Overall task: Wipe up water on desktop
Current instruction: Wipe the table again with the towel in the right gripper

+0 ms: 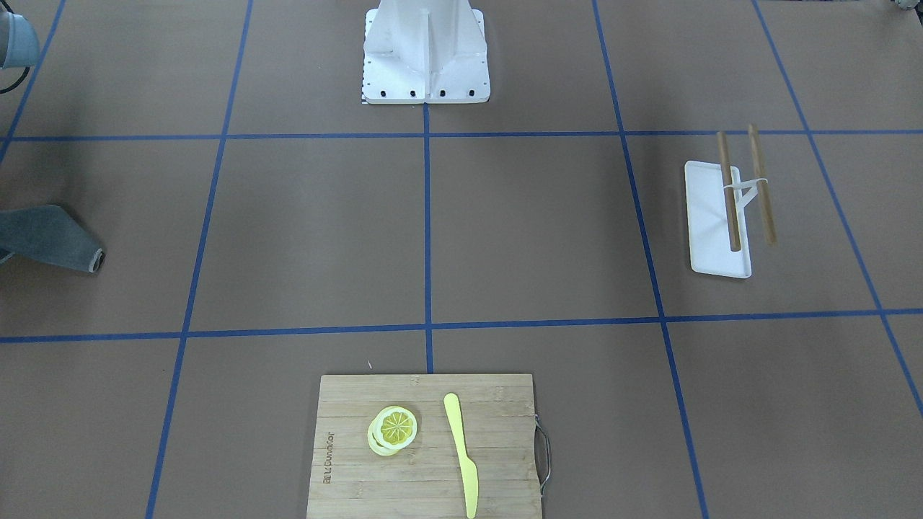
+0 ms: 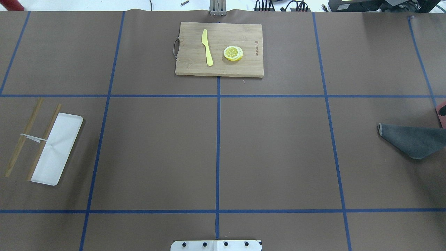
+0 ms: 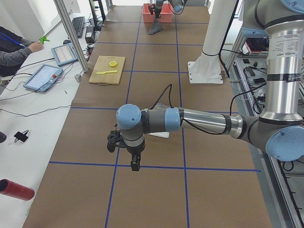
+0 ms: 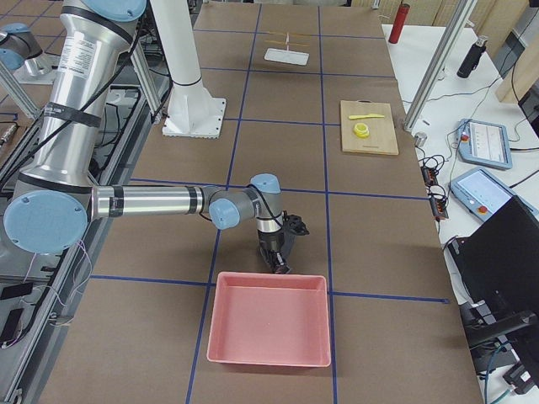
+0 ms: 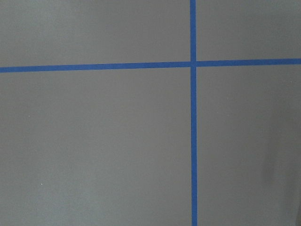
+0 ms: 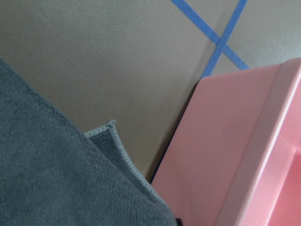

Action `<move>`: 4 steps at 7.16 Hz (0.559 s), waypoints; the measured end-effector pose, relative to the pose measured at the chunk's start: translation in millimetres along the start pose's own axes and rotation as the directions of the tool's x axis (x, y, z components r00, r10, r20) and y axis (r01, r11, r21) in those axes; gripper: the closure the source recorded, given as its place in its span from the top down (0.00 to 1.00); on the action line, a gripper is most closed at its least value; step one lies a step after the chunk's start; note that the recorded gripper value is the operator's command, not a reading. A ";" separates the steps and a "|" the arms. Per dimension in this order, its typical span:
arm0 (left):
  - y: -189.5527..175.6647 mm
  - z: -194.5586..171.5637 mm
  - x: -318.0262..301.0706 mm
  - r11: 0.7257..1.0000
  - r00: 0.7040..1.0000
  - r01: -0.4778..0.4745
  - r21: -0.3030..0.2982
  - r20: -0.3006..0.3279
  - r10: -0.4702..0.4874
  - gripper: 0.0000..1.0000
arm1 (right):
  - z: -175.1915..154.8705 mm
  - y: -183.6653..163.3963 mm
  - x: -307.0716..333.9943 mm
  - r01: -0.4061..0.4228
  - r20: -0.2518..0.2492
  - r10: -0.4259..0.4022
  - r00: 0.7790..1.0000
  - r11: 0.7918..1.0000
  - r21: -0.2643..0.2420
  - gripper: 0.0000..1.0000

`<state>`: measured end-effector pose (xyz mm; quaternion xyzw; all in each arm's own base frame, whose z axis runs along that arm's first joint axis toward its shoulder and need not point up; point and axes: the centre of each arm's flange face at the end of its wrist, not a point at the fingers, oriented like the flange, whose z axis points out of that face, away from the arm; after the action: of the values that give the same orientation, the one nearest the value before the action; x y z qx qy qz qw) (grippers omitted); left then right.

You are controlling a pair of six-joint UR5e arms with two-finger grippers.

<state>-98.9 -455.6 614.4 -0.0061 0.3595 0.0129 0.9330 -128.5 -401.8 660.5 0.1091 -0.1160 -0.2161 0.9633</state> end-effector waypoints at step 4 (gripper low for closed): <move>0.0 0.1 0.2 1.000 1.000 0.000 0.000 -0.001 0.000 0.99 | -40.0 -80.3 -46.6 -0.098 0.181 0.080 0.980 0.991 0.096 0.00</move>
<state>-98.6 -455.7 614.3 -0.0061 0.3597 0.0131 0.9329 -190.1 -445.7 593.4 0.1344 -0.2170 -0.1752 0.9509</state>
